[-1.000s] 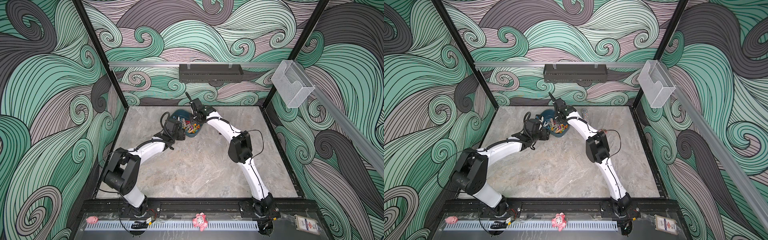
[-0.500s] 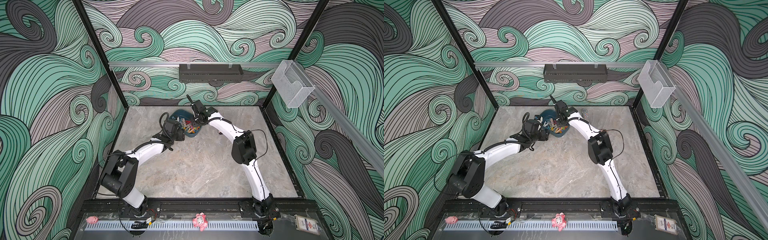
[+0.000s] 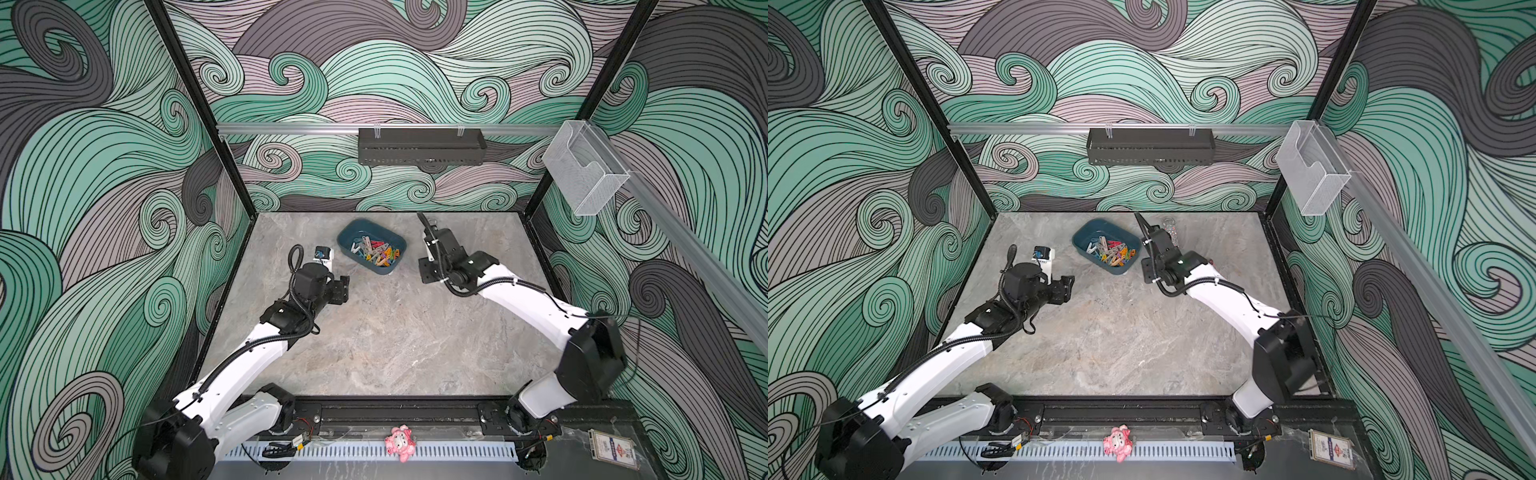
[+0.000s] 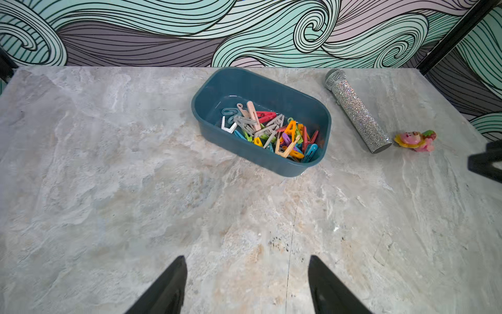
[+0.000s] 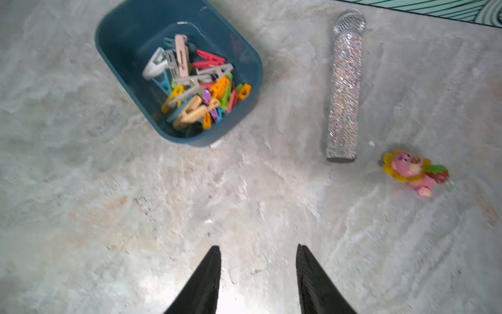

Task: Put the clothespins into the storage box
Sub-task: Place the clothespin in the storage box, then reset both arms

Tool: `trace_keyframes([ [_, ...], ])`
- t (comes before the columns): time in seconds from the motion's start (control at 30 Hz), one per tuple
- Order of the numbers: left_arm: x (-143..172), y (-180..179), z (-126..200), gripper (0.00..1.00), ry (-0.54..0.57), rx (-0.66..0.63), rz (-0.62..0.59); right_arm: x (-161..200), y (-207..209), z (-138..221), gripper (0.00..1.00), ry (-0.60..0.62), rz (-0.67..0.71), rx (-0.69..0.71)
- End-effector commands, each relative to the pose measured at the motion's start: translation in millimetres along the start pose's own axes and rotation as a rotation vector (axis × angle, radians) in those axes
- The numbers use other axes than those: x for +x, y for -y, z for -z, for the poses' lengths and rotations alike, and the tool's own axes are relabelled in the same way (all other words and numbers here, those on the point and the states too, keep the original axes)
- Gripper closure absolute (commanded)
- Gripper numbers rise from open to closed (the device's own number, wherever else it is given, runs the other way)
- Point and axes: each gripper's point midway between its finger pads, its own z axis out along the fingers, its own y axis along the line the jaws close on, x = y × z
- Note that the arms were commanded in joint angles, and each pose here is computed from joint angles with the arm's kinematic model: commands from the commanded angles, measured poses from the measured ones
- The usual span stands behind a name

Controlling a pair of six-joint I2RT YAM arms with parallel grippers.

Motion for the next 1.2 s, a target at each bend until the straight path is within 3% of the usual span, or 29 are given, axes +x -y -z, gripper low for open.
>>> trace_keyframes([
  [0.0,3.9,-15.7,18.1,0.27,0.025,-0.066,-0.012,3.4,29.3,19.3,0.41,0.163,-0.059,0.077],
  [0.07,2.8,-23.1,24.9,0.27,0.066,-0.093,0.001,11.2,48.3,34.3,0.28,0.258,-0.075,0.115],
  [0.17,1.8,-32.1,31.3,0.25,0.115,-0.128,-0.002,20.1,77.3,56.0,0.01,0.426,-0.074,0.198],
  [0.33,-1.4,-53.5,36.7,0.24,0.169,-0.246,0.004,28.2,117.3,85.8,0.00,0.559,-0.071,0.335],
  [0.5,-2.8,-92.1,38.0,0.24,0.209,-0.506,-0.024,39.2,165.3,91.3,0.00,0.539,-0.142,0.521],
  [0.7,-0.5,-116.9,23.9,0.21,0.194,-0.673,-0.134,53.1,200.8,73.2,0.00,0.527,-0.201,0.637],
  [0.87,7.3,-136.6,11.2,0.21,0.201,-0.710,-0.088,66.6,213.7,55.6,0.00,0.478,-0.216,0.651],
  [1.17,25.2,-156.4,-21.5,0.21,0.205,-0.634,0.004,87.9,232.0,33.9,0.00,0.468,-0.289,0.622],
])
